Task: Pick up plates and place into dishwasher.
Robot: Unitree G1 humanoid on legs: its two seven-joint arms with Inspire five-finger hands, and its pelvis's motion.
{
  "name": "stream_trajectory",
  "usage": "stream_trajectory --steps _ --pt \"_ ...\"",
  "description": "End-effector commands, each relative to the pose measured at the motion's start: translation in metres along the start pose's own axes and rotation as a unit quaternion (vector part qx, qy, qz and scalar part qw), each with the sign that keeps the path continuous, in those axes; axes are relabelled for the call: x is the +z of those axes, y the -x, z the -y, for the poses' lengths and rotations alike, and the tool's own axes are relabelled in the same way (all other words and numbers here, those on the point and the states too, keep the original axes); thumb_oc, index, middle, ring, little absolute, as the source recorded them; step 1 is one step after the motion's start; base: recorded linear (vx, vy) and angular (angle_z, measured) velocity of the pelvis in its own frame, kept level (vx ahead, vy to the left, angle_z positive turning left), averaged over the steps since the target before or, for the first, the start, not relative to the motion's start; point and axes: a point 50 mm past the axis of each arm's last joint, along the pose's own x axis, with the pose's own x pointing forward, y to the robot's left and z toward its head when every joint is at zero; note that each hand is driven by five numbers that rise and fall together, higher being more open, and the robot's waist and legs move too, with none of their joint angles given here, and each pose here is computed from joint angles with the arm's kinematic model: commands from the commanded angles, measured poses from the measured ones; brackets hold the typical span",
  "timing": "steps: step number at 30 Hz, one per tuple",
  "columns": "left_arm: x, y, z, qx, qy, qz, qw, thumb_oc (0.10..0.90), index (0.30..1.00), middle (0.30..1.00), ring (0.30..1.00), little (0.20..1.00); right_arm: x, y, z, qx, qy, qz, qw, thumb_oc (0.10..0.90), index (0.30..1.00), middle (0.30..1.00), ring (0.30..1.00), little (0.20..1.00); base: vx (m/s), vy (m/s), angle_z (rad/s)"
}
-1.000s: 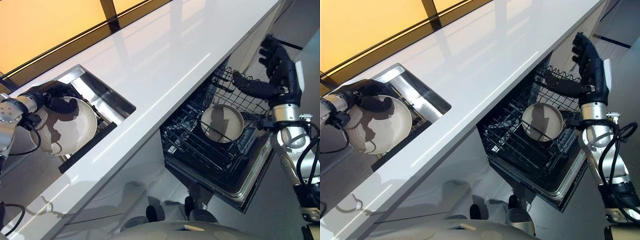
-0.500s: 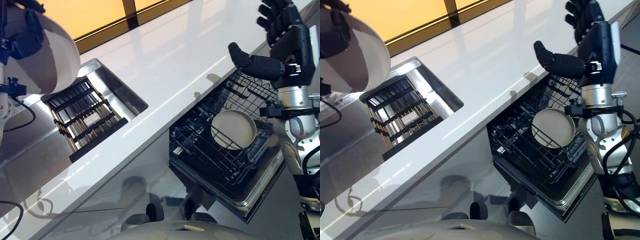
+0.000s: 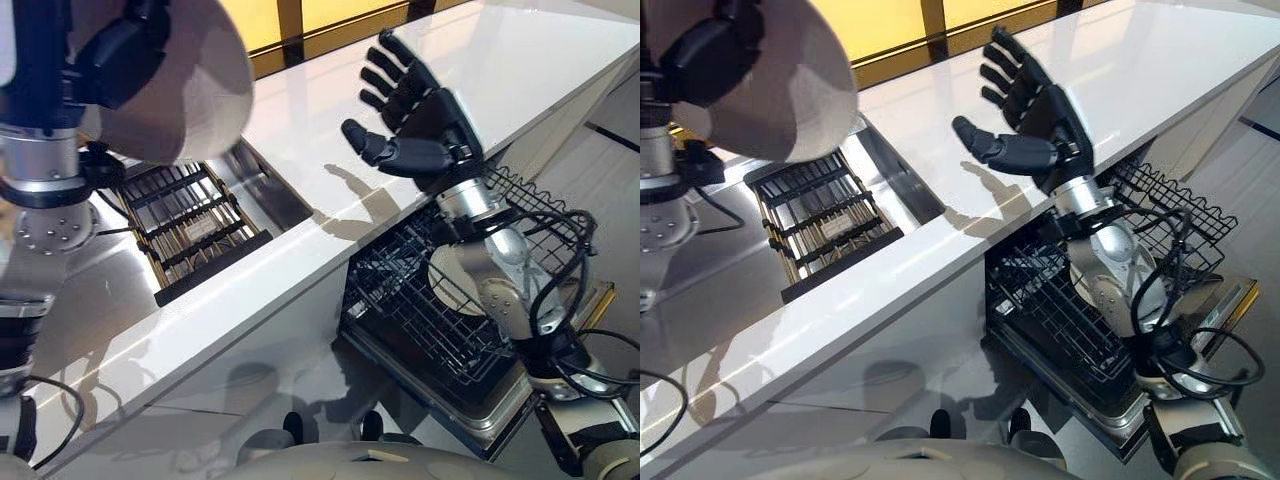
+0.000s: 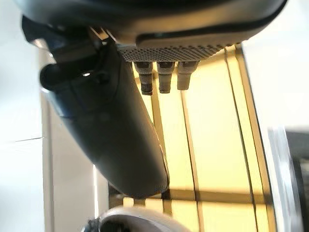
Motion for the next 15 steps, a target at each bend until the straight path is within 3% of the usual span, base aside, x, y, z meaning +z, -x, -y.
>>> stream_trajectory --steps 1,7,15 --pt "0.011 -0.024 0.002 0.047 0.026 0.045 0.998 0.1 0.3 0.3 0.3 0.2 0.044 -0.026 -0.035 0.097 -0.037 0.109 0.989 0.8 0.9 0.9 0.9 0.9 0.01 -0.026 0.05" --pt "0.02 -0.027 0.019 0.04 0.07 0.052 0.995 0.1 0.3 0.3 0.3 0.2 0.034 -0.034 -0.048 0.106 -0.057 0.094 0.988 0.8 0.9 0.9 0.9 0.9 0.01 -0.007 0.02" --pt "0.031 -0.028 0.033 0.044 0.063 0.09 0.993 0.1 0.3 0.3 0.3 0.2 0.019 -0.037 -0.066 0.147 -0.132 0.049 0.979 0.8 0.9 0.9 0.9 0.9 0.01 -0.004 0.0"
